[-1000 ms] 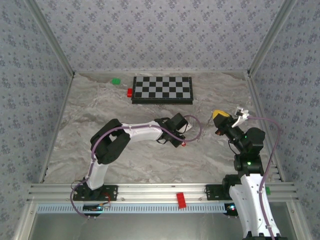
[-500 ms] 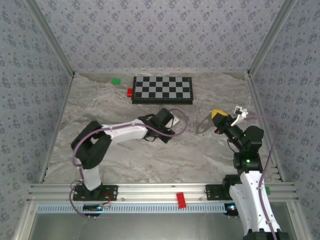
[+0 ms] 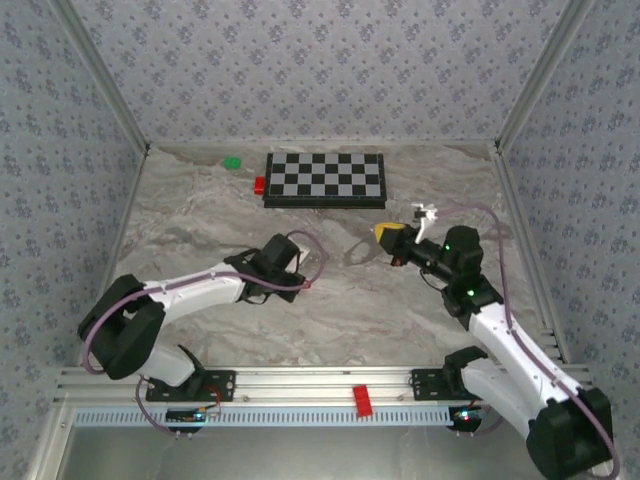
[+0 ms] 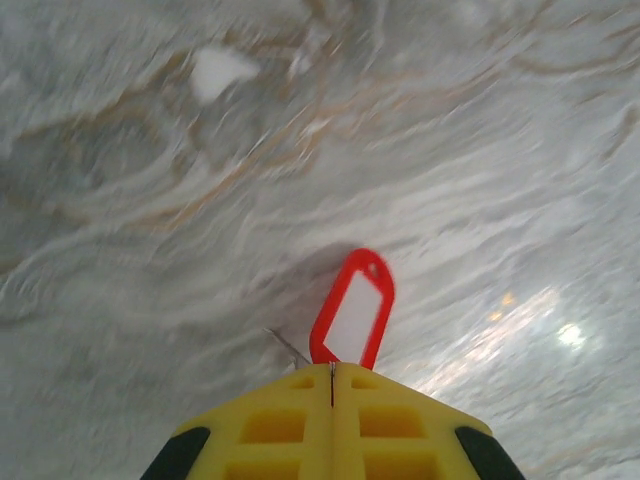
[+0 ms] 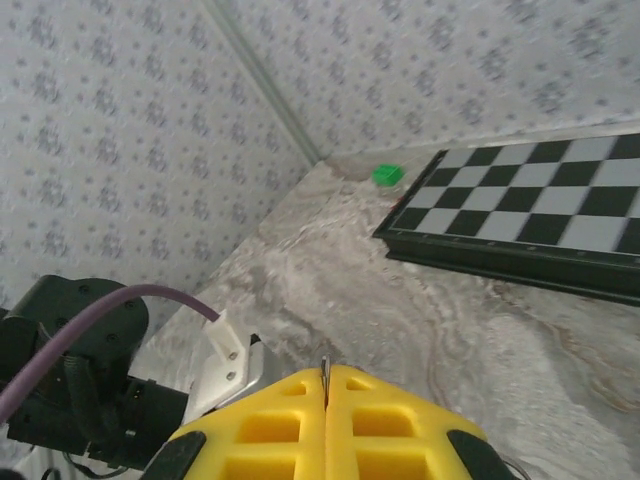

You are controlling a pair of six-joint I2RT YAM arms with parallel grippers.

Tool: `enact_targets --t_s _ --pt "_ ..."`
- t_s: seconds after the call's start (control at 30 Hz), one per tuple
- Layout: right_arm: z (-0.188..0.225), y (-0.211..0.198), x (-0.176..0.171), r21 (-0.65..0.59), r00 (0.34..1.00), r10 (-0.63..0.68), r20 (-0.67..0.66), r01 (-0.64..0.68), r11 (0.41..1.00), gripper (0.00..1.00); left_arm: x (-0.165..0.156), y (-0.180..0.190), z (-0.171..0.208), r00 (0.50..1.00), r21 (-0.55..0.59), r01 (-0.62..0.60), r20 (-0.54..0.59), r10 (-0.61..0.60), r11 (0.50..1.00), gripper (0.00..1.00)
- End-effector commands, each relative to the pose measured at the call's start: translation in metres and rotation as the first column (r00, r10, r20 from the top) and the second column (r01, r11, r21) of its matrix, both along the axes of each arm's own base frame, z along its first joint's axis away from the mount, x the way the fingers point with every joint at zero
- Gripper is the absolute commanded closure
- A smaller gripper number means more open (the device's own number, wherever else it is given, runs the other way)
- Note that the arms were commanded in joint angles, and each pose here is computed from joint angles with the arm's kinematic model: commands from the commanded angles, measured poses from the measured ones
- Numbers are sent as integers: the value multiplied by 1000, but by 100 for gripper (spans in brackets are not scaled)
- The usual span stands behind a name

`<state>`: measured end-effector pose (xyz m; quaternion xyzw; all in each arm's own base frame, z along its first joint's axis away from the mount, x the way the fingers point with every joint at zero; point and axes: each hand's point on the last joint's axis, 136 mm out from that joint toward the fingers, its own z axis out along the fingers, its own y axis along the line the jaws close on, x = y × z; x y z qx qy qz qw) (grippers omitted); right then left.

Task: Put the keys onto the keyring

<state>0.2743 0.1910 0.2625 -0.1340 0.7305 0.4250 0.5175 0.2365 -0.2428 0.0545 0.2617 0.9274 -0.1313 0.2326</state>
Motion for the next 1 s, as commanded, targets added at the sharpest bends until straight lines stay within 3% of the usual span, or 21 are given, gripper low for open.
enact_targets --t_s 0.0,0.37,0.43,0.5,0.53,0.97 --pt "28 16 11 -4 994 28 109 -28 1000 100 -2 6 -1 998 -30 -54 6 55 998 100" --pt "10 31 15 -15 994 64 89 -63 998 100 -24 20 -33 991 -19 -101 -91 99 995 96" --pt "9 28 13 -24 994 53 92 -51 998 100 -26 20 -34 989 -20 -107 -105 104 994 86" --pt "9 25 10 -27 994 44 99 -42 999 100 -27 20 -31 988 -31 -115 -110 111 993 67" --pt "10 25 9 -27 994 43 103 -40 999 100 -26 19 -28 988 -40 -120 -107 115 992 65" --pt "11 19 1 -9 993 33 118 -32 999 100 -17 27 25 978 -173 -208 -59 201 963 60"
